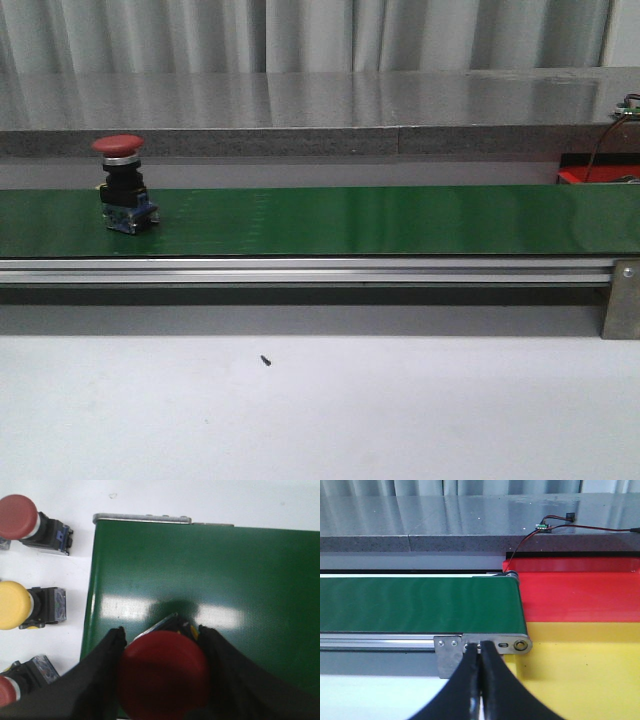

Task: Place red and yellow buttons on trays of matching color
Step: 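Set the second red button on the belt and release it, then lower the right gripper toward the first red button on the belt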

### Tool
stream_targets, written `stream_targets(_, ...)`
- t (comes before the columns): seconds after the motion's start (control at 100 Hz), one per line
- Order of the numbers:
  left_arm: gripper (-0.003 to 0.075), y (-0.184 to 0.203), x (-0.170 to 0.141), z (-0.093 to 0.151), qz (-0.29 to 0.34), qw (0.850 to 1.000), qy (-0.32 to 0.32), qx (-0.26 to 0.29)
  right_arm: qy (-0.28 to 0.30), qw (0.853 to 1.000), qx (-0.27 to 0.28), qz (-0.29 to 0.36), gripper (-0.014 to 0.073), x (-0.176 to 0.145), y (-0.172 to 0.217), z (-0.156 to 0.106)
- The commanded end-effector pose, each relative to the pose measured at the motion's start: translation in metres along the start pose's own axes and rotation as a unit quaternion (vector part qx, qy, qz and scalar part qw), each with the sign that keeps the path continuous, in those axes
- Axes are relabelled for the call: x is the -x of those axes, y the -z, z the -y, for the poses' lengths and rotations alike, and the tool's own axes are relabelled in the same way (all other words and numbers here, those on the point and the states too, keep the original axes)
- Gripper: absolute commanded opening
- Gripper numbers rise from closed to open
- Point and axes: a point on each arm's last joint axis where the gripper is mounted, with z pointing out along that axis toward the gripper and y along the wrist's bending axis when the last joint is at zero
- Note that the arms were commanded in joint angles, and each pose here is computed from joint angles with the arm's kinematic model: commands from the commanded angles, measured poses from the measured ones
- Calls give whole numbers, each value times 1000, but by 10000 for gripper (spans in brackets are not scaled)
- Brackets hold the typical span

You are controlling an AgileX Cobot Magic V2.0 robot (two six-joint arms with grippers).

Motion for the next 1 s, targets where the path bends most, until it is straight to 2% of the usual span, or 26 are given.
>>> stream_targets(0.0, 85, 17, 11, 1, 39, 999, -2, 2, 8, 998, 5, 59, -70, 14, 3, -1)
stream_targets(0.1, 225, 15, 11, 1, 33, 999, -2, 2, 8, 998, 5, 59, -70, 14, 3, -1)
stream_targets(0.27, 529, 20, 14, 2, 41, 999, 0, -1, 8, 998, 5, 59, -70, 14, 3, -1)
stream_targets(0.36, 616, 31, 20, 2, 59, 998, 4, -4, 8, 998, 5, 59, -70, 14, 3, -1)
stream_targets(0.51, 630, 60, 32, 4, 91, 996, 13, -15, 8, 998, 5, 59, -70, 14, 3, -1)
stream_targets(0.73, 629, 113, 27, 13, 154, 988, 3, -22, 8, 998, 5, 59, -70, 15, 3, -1)
stream_targets(0.87, 629, 149, 12, 22, 218, 976, -12, -19, 8, 998, 5, 59, -70, 15, 3, -1)
stream_targets(0.99, 629, 165, -15, 29, 241, 970, -6, -33, 8, 998, 5, 61, -70, 15, 3, -1)
